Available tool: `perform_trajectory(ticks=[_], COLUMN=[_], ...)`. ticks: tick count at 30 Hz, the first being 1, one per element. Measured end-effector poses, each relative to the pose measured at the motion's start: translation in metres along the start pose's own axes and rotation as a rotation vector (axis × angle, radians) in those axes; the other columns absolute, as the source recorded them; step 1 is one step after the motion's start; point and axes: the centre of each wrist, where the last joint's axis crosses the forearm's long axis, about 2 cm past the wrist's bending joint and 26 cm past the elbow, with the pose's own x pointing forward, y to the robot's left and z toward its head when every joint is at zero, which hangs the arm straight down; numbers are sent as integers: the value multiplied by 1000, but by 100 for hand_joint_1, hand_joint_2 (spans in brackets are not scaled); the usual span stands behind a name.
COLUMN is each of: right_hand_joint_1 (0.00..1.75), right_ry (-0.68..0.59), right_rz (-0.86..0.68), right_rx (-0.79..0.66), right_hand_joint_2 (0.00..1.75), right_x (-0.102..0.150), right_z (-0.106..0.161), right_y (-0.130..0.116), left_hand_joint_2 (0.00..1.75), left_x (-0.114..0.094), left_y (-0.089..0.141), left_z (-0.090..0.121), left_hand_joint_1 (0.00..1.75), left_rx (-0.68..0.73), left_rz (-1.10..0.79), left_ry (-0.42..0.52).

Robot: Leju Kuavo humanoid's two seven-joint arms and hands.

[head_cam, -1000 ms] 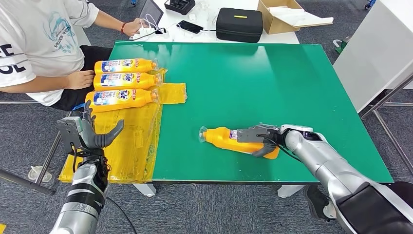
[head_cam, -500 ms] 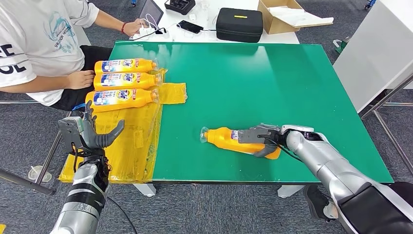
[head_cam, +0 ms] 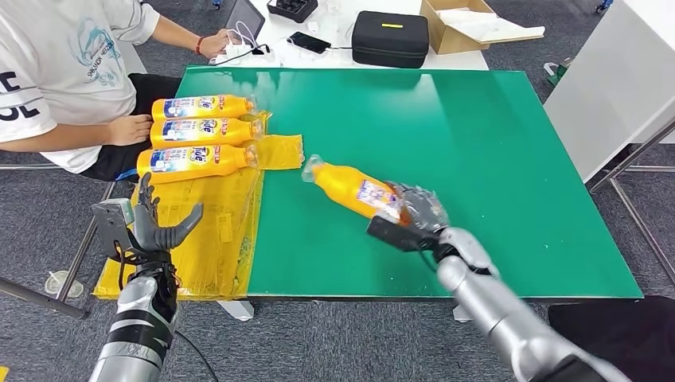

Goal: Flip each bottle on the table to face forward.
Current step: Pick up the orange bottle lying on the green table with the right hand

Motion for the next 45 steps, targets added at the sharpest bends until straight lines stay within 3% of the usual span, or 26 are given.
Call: perform_trajectory(ticks=[4, 6, 16, 19, 23, 35, 45], right_hand_joint_1=[175, 175, 175, 175, 175, 175, 175], right_ry=[-173, -190, -89, -87, -98, -55, -156], right_rz=[-98, -127, -196, -217, -358, -497, -560], right_rx=[-444, -584, -732, -741, -685, -523, -285], right_hand_joint_2=[175, 175, 175, 175, 175, 175, 175], right_x=[40, 48, 51, 50, 47, 57, 123], right_z=[19, 28, 45, 47, 49, 56, 35], right_y=[13, 14, 15, 16, 27, 75, 128], left_hand_joint_2=[175, 175, 175, 175, 175, 175, 175], left_x=[5, 11, 22, 23, 25, 27, 26], left_y=[-18, -33, -59, -62, -69, -81, -102], left_z=[8, 10, 10, 13, 17, 26, 27], left_hand_joint_1=[0, 0, 0, 0, 0, 0, 0], left_rx=[-119, -180, -262, -311, -410, -541, -656], left_rz=[227, 296, 418, 536, 678, 707, 668], left_ry=[50, 56, 55, 82, 93, 116, 152])
